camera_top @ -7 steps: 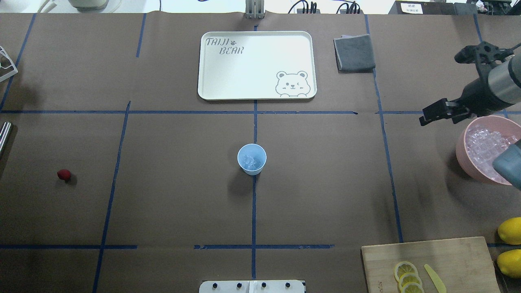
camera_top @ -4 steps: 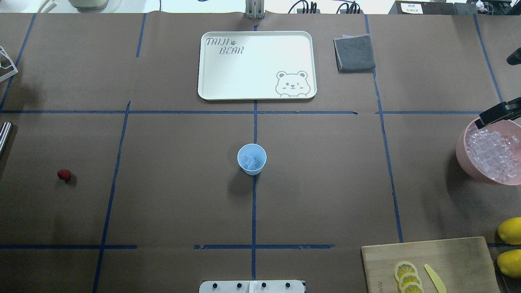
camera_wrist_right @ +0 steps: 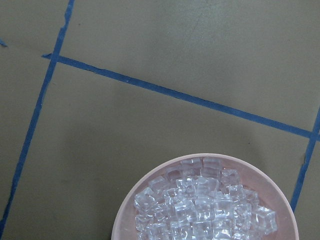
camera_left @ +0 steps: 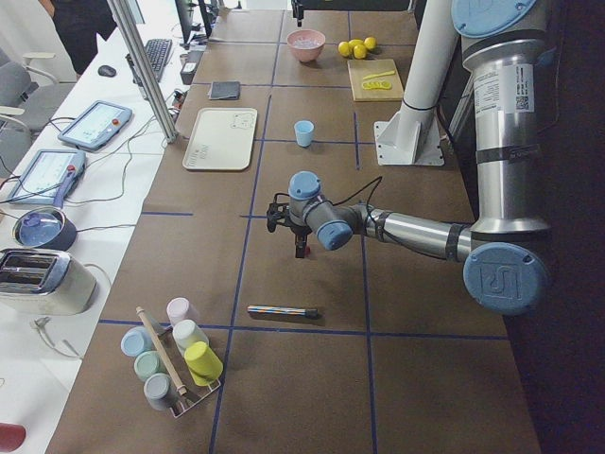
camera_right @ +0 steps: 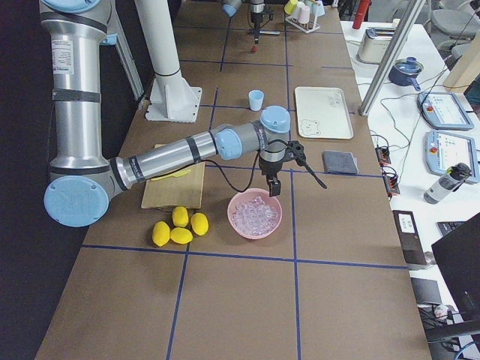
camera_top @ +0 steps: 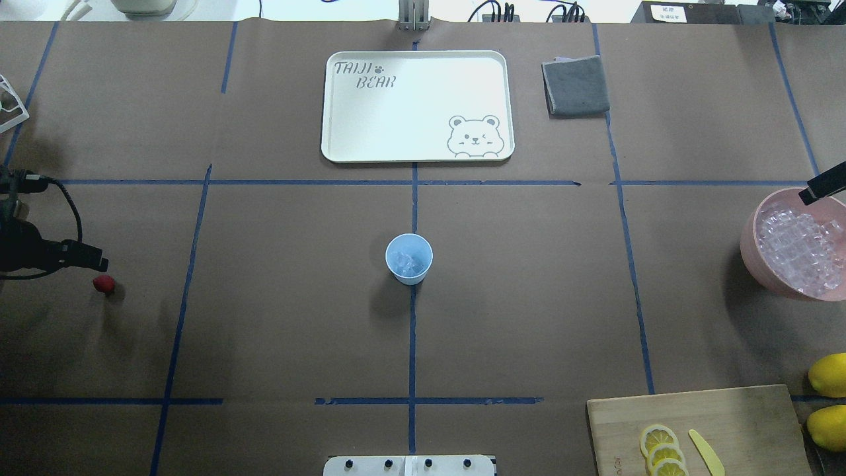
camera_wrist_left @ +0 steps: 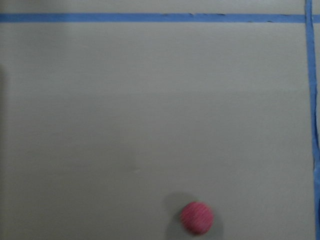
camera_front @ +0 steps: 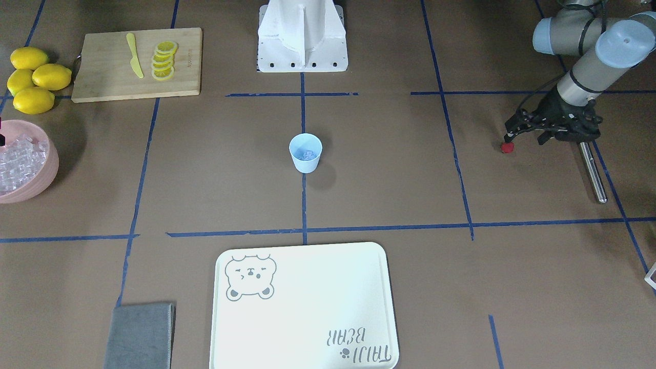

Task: Mash ice and strawberries in cup
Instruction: 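Return the right gripper to the bowl while the left gripper reaches toward the strawberry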

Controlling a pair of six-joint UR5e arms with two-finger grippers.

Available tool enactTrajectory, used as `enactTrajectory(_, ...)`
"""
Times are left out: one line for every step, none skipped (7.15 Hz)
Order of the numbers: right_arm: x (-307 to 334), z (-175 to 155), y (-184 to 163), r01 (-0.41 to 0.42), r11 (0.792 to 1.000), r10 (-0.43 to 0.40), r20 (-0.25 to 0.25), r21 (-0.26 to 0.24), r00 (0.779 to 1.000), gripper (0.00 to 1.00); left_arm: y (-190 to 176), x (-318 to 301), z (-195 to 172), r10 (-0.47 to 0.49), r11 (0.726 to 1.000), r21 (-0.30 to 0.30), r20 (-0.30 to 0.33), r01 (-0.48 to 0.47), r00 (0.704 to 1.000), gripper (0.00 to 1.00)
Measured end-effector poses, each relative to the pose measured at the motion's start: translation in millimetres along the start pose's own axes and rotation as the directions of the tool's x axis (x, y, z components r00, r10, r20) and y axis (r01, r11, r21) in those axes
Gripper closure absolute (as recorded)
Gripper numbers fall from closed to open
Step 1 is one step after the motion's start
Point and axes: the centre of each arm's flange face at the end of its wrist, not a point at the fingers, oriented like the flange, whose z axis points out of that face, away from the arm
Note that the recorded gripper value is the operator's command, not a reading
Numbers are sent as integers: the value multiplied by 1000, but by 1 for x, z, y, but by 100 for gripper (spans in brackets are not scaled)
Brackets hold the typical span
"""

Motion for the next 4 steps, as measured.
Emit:
enactTrajectory(0,0,1,0,1000,0,0,-1,1000,0,1,8,14,-3,1000,3,10,3,1000,0)
enactTrajectory(0,0,1,0,1000,0,0,-1,1000,0,3,12,21,-7,1000,3,16,7,1000,0)
enactTrajectory(0,0,1,0,1000,0,0,-2,1000,0,3,12,25,-9,1000,4,22,9,1000,0)
enactTrajectory(0,1,1,0,1000,0,0,-2,1000,0,3,10,28,-12,1000,6,31,12,999,0)
